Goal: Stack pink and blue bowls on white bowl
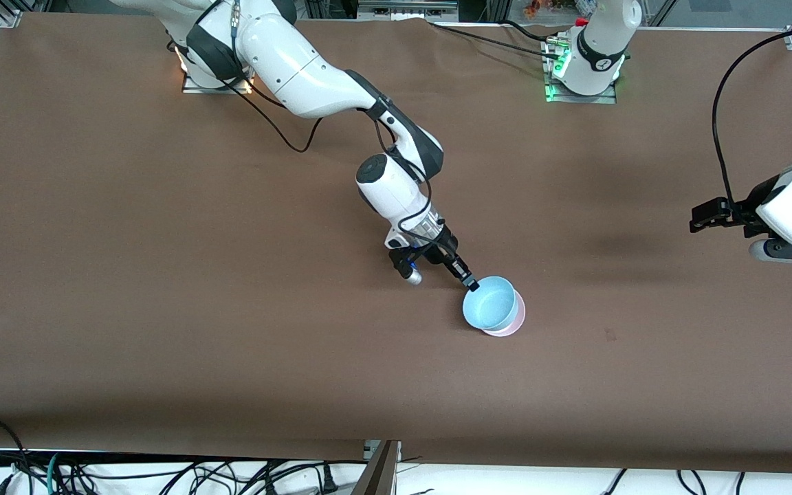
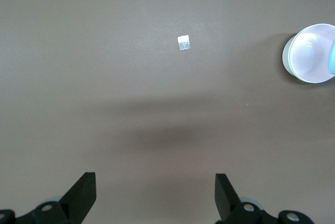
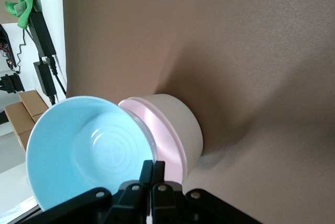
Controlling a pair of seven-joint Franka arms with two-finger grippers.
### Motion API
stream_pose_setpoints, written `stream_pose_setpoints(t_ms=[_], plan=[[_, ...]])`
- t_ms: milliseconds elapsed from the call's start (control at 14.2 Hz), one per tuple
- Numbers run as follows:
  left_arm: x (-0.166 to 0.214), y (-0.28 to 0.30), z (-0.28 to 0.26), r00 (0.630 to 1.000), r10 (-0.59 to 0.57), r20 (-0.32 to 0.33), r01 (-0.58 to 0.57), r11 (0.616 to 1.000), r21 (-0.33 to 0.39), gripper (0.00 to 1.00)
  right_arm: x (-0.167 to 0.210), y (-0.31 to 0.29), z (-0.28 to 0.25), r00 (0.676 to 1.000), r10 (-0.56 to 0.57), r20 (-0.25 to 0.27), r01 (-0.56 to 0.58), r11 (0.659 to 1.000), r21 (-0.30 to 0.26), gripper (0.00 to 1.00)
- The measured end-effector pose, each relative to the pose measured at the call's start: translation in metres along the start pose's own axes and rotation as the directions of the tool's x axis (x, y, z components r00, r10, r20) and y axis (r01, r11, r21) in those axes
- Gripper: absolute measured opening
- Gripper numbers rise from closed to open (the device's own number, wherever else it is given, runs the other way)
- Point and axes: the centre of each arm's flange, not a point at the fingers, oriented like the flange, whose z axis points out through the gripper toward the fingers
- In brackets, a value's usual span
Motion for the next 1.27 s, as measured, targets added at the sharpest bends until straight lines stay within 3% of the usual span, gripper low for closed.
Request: stream_pose_setpoints(t_ms=[635, 847, 1200, 1271], plan=[[0.000, -0.001, 0.001, 1.000, -0.001, 0.004, 0.001, 1.000, -0.001, 1.00, 0.000, 0.011, 0.007, 1.000, -0.002, -0.003, 0.002, 1.000, 0.012, 0.05], [0.000, -0.001, 0.001, 1.000, -0.002, 0.004, 0.002, 1.000, -0.001, 1.00, 0.000, 0.010, 0.006, 1.000, -0.002, -0.003, 0.002, 1.000, 0.014, 0.29], [-0.001, -0.006, 0.002, 1.000, -0.010, 0.006, 0.010, 1.000, -0.002, 1.00, -0.005, -0.008, -0.003, 1.000, -0.005, 0.005, 0.005, 0.999, 0.040, 0.37], [-0.001, -0.007, 0.002, 1.000, -0.011, 0.006, 0.011, 1.000, -0.002, 1.00, -0.005, -0.022, -0.010, 1.000, -0.013, 0.004, 0.013, 0.999, 0.033, 0.43]])
